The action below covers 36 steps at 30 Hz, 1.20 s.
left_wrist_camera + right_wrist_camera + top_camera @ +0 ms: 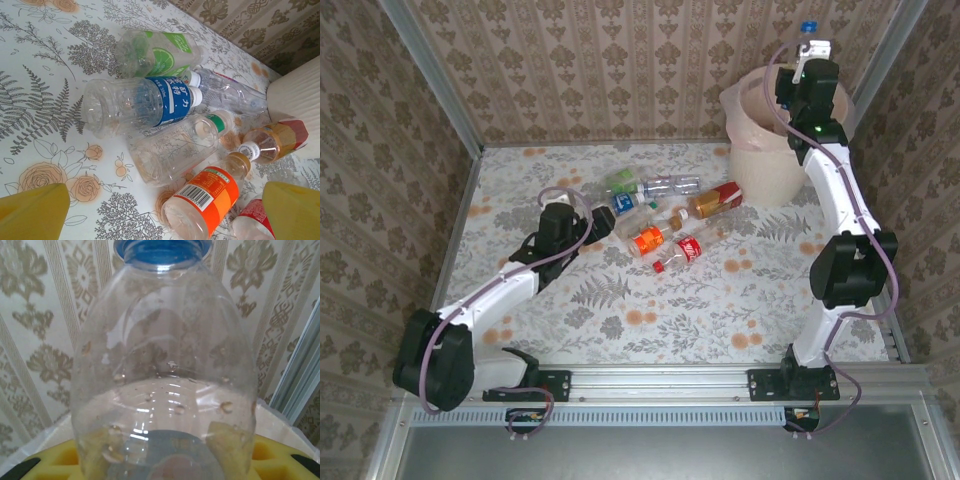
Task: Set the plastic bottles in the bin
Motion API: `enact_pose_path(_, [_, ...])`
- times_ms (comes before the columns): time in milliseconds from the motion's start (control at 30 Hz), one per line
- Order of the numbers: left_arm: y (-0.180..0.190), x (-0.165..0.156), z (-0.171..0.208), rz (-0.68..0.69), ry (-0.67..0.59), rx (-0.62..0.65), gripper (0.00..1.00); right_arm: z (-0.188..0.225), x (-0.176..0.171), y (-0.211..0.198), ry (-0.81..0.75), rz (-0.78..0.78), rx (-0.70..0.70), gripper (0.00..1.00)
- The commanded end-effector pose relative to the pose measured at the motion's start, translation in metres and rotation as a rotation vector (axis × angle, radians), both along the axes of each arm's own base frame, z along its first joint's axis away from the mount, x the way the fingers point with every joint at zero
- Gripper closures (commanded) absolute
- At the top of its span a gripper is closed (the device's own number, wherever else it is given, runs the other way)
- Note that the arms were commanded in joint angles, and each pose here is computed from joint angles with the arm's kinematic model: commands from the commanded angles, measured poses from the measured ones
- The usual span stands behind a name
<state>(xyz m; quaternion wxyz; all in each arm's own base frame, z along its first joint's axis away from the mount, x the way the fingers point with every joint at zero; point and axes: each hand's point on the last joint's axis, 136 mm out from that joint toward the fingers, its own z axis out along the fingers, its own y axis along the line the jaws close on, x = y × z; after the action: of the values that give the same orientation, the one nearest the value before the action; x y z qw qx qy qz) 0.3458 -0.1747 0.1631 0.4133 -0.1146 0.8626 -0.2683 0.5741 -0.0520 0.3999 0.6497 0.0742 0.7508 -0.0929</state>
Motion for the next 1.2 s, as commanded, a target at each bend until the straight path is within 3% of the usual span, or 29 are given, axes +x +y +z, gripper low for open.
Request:
enact_pose_path(0, [0.006, -0.002, 0.006, 0.029, -0.018, -0.004, 0.00, -0.027, -0.015, 0.005, 0.138, 0.074, -0.013, 0.55])
enact_pose_path(300, [0.007, -0.001, 0.002, 0.040, -0.012, -0.007, 0.00, -0.049, -0.036, 0.012, 0.266, 0.145, 0.015, 0.51])
enact_pose_path(367, [0.005, 0.000, 0.001, 0.036, -0.010, -0.008, 0.00, -0.060, -0.032, 0.013, 0.296, 0.152, 0.023, 0.43])
enact_pose_path(467, [0.004, 0.000, 0.002, 0.029, -0.010, -0.007, 0.00, -0.067, -0.026, 0.012, 0.333, 0.140, 0.043, 0.22])
enact_pose_path(533, [0.005, 0.000, 0.003, 0.032, -0.012, -0.003, 0.00, -0.064, -0.024, 0.012, 0.325, 0.139, 0.052, 0.16])
enact_pose_path(833, [0.004, 0.003, 0.001, 0.035, -0.004, 0.005, 0.00, -0.035, -0.046, 0.006, 0.266, 0.098, 0.024, 0.11])
enact_pose_path(1167, [-0.003, 0.017, 0.002, 0.002, 0.043, 0.078, 0.00, -0.008, -0.089, 0.029, 0.164, 0.171, 0.129, 0.00])
